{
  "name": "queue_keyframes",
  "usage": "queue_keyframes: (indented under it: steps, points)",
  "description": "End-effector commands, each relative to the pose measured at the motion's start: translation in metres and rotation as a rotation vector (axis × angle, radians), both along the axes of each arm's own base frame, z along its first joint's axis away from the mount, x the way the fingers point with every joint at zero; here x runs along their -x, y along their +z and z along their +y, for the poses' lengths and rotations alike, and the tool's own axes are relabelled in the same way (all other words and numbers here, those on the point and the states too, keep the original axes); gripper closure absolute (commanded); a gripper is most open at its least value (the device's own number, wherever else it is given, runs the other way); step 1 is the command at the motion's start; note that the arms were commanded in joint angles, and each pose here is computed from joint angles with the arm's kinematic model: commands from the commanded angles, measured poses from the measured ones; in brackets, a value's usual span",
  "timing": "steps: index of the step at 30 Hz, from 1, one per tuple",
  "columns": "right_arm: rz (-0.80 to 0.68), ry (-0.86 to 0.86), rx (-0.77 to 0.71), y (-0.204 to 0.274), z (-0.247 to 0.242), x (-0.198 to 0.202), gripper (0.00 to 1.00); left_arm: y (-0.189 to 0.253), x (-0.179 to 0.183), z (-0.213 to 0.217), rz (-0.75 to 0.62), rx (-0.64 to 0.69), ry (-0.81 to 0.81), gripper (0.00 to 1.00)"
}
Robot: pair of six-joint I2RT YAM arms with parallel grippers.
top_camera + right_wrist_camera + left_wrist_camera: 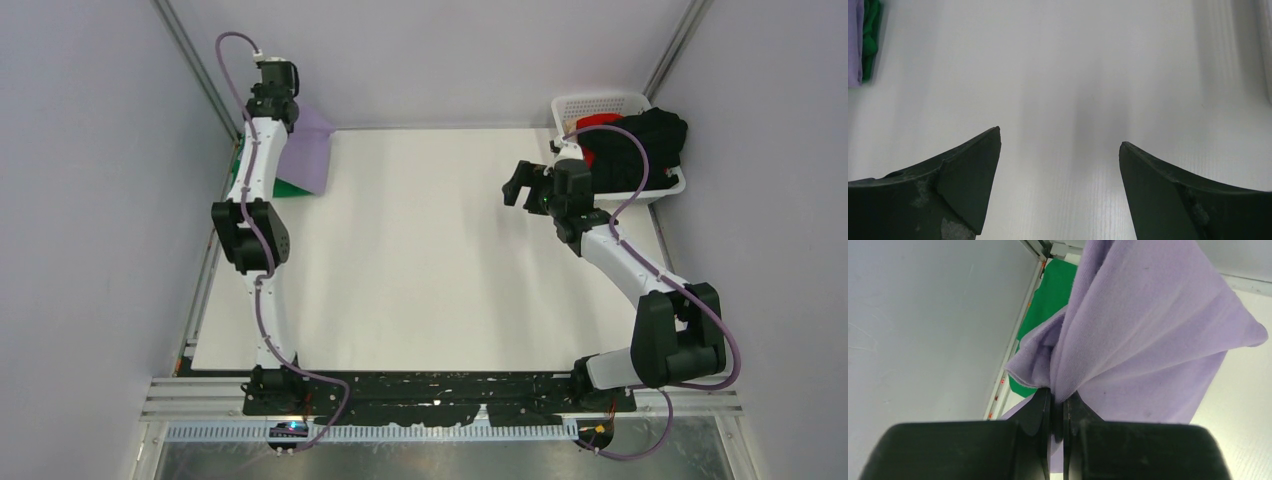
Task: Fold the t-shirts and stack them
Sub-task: Put the neatly folded tshirt into the corner of the board with the left arm, then reset both arms
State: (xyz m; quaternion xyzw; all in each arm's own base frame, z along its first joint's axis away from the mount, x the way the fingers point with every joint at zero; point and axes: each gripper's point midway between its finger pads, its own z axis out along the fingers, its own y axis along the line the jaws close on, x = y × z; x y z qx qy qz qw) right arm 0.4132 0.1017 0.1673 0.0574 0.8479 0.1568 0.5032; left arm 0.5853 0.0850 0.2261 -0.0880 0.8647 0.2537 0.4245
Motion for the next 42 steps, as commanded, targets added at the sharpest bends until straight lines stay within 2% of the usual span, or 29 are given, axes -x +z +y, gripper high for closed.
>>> queue_keyframes:
  steps: [1,5,9,10,11,12,15,19,22,25,27,30,34,37,42]
  points:
    - [-0.082,-0.014,0.006,0.026,-0.005,-0.005,0.05,-0.008,-0.013,0.026,-0.086,0.132,0.049,1.00]
    - [-0.080,-0.014,0.008,0.026,-0.005,-0.006,0.05,-0.027,-0.009,0.047,-0.073,0.151,0.122,0.99]
    - [-0.069,-0.011,0.009,0.023,-0.004,-0.005,0.04,-0.040,-0.006,0.064,-0.073,0.176,0.192,0.78]
    - [-0.067,-0.010,0.010,0.023,-0.004,-0.006,0.05,-0.041,-0.004,0.067,-0.075,0.178,0.212,0.60]
    - [-0.063,-0.009,0.011,0.022,-0.004,-0.005,0.05,-0.040,-0.002,0.070,-0.079,0.180,0.229,0.05]
    - [-0.064,-0.007,0.011,0.023,-0.004,-0.005,0.05,-0.034,-0.002,0.070,-0.088,0.186,0.229,0.01]
    - [-0.053,-0.008,0.008,0.023,-0.004,-0.002,0.05,-0.009,-0.001,0.060,-0.139,0.240,0.197,0.00]
    - [-0.067,-0.026,-0.012,0.030,-0.007,0.005,0.04,0.033,0.011,0.027,-0.219,0.408,0.108,0.00]
    - [-0.044,-0.080,0.004,0.026,-0.018,0.017,0.05,0.062,0.032,-0.004,-0.254,0.517,0.030,0.00]
    - [-0.059,-0.122,-0.009,0.032,-0.026,0.030,0.05,0.079,0.064,-0.039,-0.258,0.549,-0.048,0.00]
    - [-0.077,-0.132,-0.032,0.032,-0.028,0.041,0.05,0.065,0.094,-0.066,-0.220,0.548,-0.089,0.01]
    - [-0.078,-0.173,-0.040,0.024,-0.036,0.058,0.04,0.061,0.137,-0.114,-0.251,0.526,-0.222,0.00]
    - [-0.026,-0.245,0.023,0.006,-0.055,0.074,0.05,0.019,0.194,-0.138,-0.249,0.515,-0.260,0.00]
    - [0.001,-0.281,0.073,-0.006,-0.067,0.084,0.05,-0.015,0.231,-0.134,-0.231,0.532,-0.240,0.00]
    - [-0.062,-0.355,0.068,-0.007,-0.080,0.092,0.05,-0.039,0.257,-0.102,-0.280,0.410,-0.164,0.00]
